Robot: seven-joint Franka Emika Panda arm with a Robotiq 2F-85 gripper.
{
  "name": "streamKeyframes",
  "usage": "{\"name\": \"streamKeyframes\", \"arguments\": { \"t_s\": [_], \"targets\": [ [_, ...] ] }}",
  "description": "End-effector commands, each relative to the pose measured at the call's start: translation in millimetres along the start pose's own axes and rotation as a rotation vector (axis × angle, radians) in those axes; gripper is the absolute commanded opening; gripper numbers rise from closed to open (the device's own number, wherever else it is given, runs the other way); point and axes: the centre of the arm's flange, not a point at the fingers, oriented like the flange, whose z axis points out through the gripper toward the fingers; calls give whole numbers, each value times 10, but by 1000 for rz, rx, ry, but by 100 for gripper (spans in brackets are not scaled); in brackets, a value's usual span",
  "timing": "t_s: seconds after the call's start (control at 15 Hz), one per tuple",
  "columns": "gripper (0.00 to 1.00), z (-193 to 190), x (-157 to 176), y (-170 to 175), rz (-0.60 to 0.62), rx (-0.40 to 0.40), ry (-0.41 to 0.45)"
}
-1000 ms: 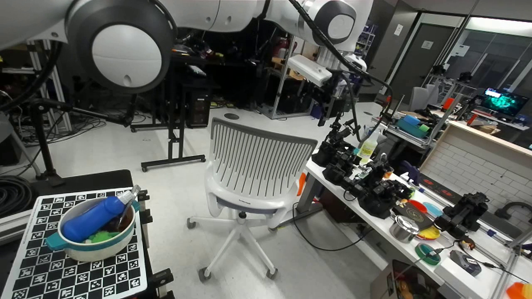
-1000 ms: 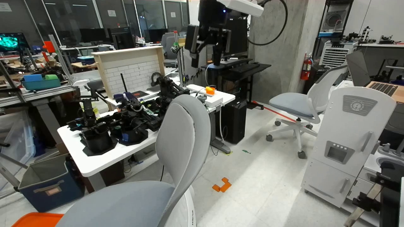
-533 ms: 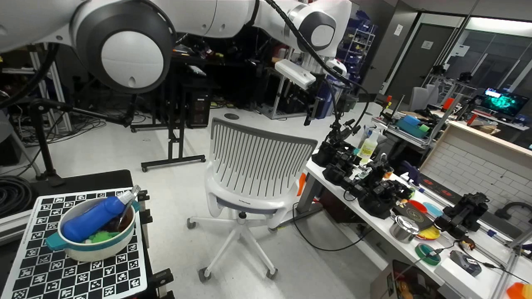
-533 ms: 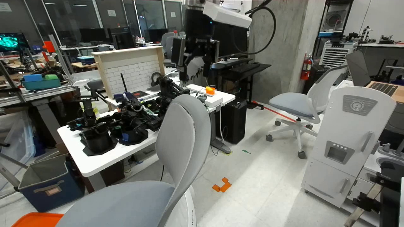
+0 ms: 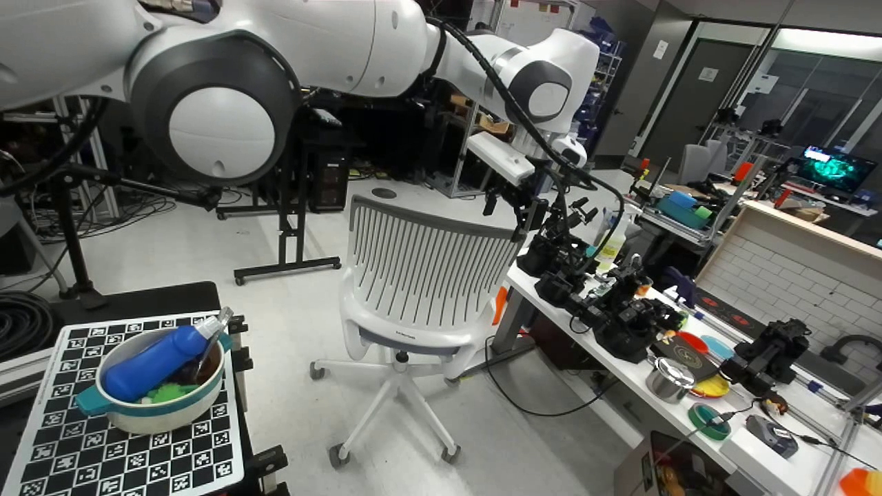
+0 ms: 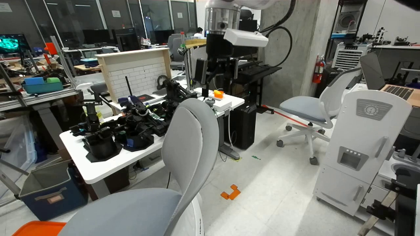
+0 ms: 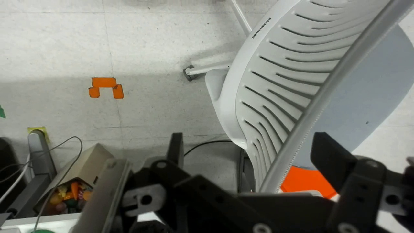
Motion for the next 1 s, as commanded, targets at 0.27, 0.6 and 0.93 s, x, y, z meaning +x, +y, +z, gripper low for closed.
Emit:
{"name": "streamKeyframes", "arguments": {
  "t_s": [0.27,0.6,0.93],
  "targets": [
    [100,148,377,-225,-65,5,85],
    [75,350,522,-201,-61,4,80],
    [43,364,572,-151,-48,4,102]
  ]
}}
